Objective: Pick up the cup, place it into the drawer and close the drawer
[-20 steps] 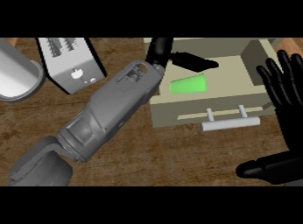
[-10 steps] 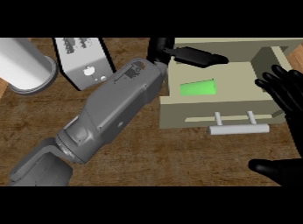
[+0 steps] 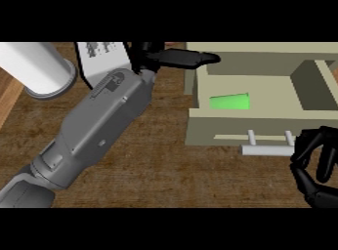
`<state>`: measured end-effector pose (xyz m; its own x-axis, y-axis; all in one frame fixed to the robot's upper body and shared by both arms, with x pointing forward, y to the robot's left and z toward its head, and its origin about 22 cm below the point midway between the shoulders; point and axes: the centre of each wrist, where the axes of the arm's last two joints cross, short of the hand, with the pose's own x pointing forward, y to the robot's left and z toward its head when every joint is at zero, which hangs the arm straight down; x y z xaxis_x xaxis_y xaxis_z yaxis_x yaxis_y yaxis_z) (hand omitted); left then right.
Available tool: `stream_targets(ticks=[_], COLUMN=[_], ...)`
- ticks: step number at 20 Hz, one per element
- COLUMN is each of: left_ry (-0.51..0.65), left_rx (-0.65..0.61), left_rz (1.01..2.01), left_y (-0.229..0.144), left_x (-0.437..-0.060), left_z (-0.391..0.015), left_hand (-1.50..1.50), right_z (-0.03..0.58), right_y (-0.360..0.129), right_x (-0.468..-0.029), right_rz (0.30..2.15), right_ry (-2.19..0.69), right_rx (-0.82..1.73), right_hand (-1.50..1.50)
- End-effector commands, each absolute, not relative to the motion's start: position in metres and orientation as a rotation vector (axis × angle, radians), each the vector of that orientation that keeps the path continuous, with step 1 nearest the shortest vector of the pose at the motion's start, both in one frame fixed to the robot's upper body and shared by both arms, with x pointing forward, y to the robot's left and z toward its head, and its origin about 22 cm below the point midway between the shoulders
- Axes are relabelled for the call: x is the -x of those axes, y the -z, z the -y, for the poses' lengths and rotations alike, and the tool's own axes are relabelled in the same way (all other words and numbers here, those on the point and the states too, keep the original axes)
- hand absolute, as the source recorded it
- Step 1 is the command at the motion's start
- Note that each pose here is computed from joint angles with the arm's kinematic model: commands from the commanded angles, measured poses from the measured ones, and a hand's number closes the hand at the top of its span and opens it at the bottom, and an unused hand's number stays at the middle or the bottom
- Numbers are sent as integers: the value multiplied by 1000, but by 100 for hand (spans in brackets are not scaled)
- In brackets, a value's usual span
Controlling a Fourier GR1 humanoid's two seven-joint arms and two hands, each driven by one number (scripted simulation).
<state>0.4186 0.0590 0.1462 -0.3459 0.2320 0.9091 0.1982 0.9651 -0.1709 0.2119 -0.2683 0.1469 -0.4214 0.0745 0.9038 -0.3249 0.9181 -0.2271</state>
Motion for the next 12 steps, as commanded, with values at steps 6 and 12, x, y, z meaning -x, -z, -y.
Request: stream_targets(ticks=[6, 12], left_ry=[-136, -150], left_rx=[263, 277], left_rz=[1913, 1880], left_y=[-116, -117], left_x=[-384, -350], left_z=[-145, -221], left_hand=[-150, -150], right_z=[271, 263], right_y=[-145, -114], right_x=[-222, -231], right_rz=[1869, 1800], right_ry=[-639, -661], right_rx=[-32, 80], right_hand=[150, 150])
